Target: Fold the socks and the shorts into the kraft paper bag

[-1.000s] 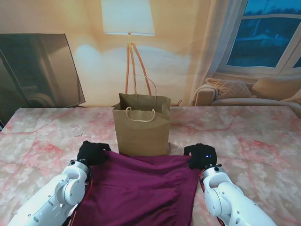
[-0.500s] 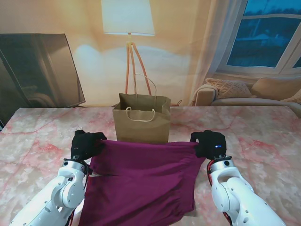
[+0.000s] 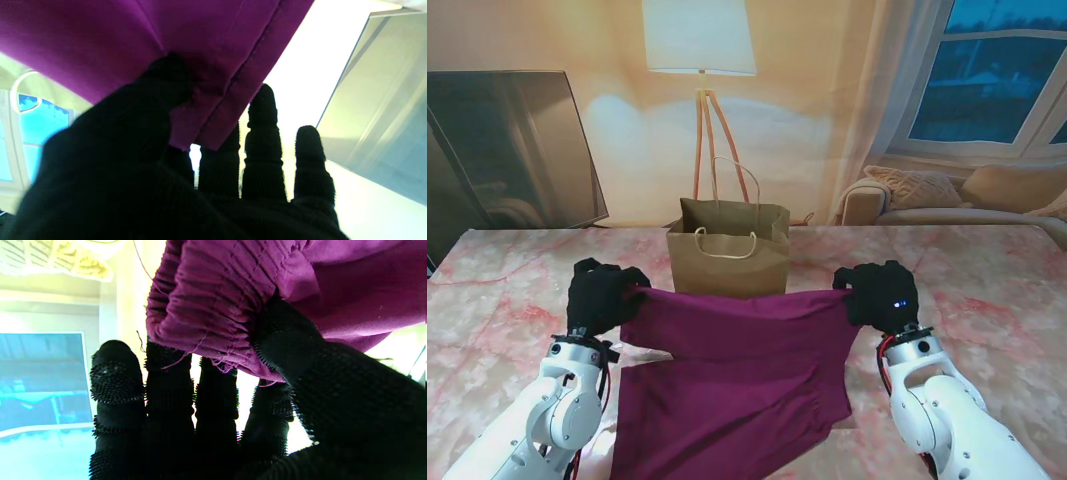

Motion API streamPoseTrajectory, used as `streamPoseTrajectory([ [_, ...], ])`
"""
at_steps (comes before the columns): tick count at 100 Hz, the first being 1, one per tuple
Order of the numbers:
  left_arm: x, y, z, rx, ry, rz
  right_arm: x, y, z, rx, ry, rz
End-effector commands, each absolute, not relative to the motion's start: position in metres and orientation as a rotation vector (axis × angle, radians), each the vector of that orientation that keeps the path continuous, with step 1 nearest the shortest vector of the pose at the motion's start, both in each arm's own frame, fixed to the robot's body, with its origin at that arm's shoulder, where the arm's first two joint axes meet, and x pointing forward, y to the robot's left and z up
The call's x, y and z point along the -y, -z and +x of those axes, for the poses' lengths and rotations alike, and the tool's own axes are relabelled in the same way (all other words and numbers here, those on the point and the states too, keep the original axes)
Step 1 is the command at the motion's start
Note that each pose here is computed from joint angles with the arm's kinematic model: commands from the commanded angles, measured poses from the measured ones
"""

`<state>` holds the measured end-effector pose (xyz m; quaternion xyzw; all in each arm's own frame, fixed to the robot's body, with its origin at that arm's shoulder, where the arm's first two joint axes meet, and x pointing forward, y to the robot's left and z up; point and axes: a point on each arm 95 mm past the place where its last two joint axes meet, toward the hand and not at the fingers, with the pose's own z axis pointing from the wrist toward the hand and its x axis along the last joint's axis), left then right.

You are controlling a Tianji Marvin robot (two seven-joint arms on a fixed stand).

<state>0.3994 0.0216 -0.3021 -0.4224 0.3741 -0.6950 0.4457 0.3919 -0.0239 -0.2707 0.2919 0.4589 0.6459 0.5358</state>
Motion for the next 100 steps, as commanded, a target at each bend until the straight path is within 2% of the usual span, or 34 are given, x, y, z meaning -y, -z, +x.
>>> streamPoseTrajectory([
  [1, -0.022, 0.296, 0.396, -0.913, 1.741, -1.036, 0.025, 0.276, 0.388, -1.109, -1.533, 0.702],
  [53, -0.040, 0.313, 0.344, -1.045, 1.710, -1.000, 0.050, 0.302, 0.347, -1.407, -1.617, 0.614],
  [100, -0.048, 0.353, 0.288, -1.295, 1.616, -1.006, 0.054, 0.348, 0.320, -1.747, -1.645, 0.670],
])
